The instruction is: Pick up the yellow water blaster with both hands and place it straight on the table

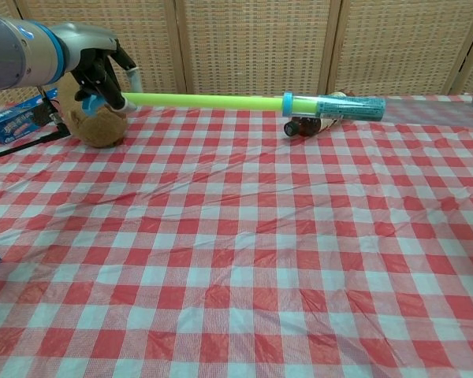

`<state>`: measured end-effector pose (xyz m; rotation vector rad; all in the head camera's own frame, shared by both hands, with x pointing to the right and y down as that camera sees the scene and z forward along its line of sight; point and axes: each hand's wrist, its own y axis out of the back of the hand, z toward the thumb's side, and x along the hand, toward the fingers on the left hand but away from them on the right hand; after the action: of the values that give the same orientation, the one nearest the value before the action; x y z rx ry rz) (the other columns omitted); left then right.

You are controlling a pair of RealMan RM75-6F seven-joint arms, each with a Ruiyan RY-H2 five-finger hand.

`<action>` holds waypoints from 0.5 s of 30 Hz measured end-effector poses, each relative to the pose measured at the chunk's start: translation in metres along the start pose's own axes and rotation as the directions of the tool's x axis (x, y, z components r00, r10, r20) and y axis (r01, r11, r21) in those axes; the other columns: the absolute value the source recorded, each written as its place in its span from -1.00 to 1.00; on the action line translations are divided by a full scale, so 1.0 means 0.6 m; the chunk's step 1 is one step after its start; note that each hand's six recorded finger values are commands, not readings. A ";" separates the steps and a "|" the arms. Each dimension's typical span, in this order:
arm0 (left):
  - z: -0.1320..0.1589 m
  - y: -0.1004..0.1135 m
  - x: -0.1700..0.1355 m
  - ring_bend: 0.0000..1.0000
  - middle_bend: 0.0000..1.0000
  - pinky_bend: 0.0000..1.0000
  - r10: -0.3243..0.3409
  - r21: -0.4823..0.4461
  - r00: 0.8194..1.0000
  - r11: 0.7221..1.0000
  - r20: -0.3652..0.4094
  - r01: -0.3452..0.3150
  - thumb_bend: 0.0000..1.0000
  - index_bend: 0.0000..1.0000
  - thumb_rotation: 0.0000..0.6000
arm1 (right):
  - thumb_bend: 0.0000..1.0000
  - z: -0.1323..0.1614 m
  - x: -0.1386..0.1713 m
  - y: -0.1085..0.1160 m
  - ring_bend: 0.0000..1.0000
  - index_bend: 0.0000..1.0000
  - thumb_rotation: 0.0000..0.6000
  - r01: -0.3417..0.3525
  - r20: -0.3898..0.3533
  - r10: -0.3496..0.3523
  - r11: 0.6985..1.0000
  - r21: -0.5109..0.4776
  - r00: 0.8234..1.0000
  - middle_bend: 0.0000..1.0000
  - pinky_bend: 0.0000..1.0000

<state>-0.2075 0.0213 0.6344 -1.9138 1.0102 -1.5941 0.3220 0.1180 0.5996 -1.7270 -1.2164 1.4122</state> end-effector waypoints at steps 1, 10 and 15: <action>0.003 -0.002 0.000 0.77 0.88 0.55 -0.002 -0.001 1.000 1.000 0.003 0.002 0.37 0.77 1.00 | 0.17 0.003 -0.001 0.000 1.00 0.13 1.00 -0.001 -0.005 0.001 1.000 0.003 1.000 1.00 0.27; 0.031 -0.027 -0.001 0.77 0.88 0.55 -0.029 -0.021 0.999 0.999 0.026 0.029 0.37 0.76 1.00 | 0.17 0.027 -0.014 -0.004 1.00 0.14 1.00 -0.021 -0.050 0.022 0.999 0.034 0.999 1.00 0.27; 0.050 -0.037 0.000 0.77 0.88 0.55 -0.040 -0.038 0.998 0.998 0.042 0.041 0.37 0.76 1.00 | 0.17 0.040 -0.021 -0.002 1.00 0.14 1.00 -0.026 -0.069 0.030 0.998 0.056 0.997 1.00 0.27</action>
<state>-0.1732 0.0319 0.6440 -1.9972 0.9986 -1.5610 0.2984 0.1048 0.5995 -1.7472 -1.1096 1.3774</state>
